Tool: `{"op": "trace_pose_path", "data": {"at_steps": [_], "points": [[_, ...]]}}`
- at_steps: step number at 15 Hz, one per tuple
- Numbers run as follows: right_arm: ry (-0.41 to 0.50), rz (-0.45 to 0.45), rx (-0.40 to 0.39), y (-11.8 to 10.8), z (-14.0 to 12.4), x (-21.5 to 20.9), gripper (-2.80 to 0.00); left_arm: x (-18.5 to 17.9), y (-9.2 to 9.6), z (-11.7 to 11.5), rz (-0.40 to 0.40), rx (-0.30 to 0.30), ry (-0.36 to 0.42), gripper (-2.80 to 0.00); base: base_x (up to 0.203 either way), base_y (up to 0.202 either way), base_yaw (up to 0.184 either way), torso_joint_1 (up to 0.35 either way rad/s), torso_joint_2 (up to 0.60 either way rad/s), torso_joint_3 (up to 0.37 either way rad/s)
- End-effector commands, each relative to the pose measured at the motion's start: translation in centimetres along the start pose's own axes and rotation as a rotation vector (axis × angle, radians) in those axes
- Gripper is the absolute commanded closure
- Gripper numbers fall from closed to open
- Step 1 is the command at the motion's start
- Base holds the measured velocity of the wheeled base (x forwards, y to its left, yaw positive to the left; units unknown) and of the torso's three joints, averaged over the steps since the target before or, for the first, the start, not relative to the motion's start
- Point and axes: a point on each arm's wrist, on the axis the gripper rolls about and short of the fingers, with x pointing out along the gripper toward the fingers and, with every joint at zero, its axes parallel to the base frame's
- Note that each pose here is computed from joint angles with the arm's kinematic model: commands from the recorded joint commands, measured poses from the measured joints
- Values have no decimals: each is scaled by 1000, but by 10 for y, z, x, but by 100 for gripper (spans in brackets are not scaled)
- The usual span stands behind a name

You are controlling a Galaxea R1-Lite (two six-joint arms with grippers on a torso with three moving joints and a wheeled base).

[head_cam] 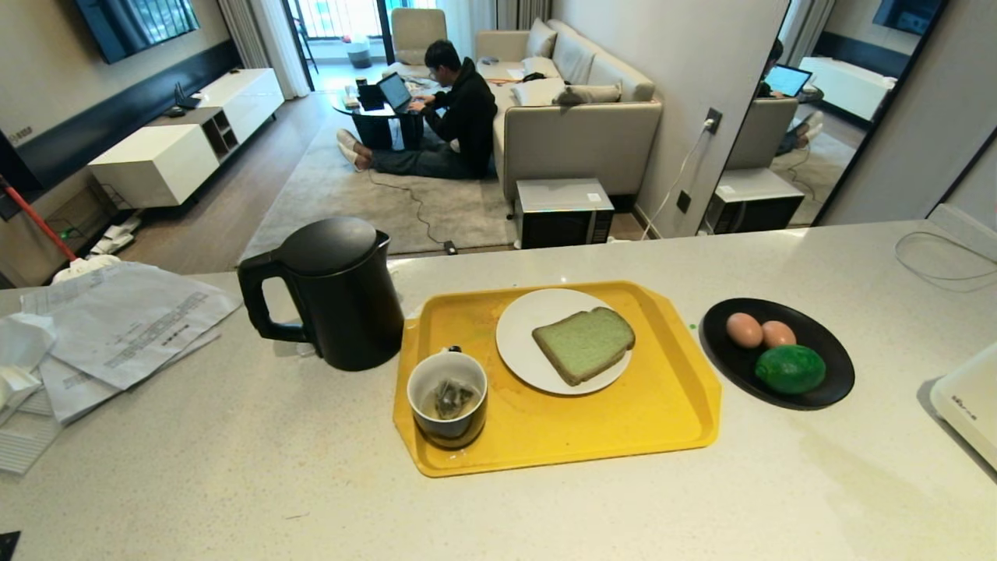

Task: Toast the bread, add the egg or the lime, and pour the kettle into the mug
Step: Pick up the egg

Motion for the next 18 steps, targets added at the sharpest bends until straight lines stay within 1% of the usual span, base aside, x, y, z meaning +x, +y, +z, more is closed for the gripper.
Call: {"op": "trace_pose_path", "data": {"at_steps": [1, 10, 18], "points": [[2, 1, -1, 0, 0, 0, 0, 0, 0, 0, 1, 0, 0, 0, 0, 0, 0, 0, 0, 0], [2, 1, -1, 0, 0, 0, 0, 0, 0, 0, 1, 0, 0, 0, 0, 0, 0, -148, 281, 130], [2, 1, 5, 0, 0, 0, 0, 0, 0, 0, 1, 0, 0, 0, 0, 0, 0, -6, 11, 5]]}}
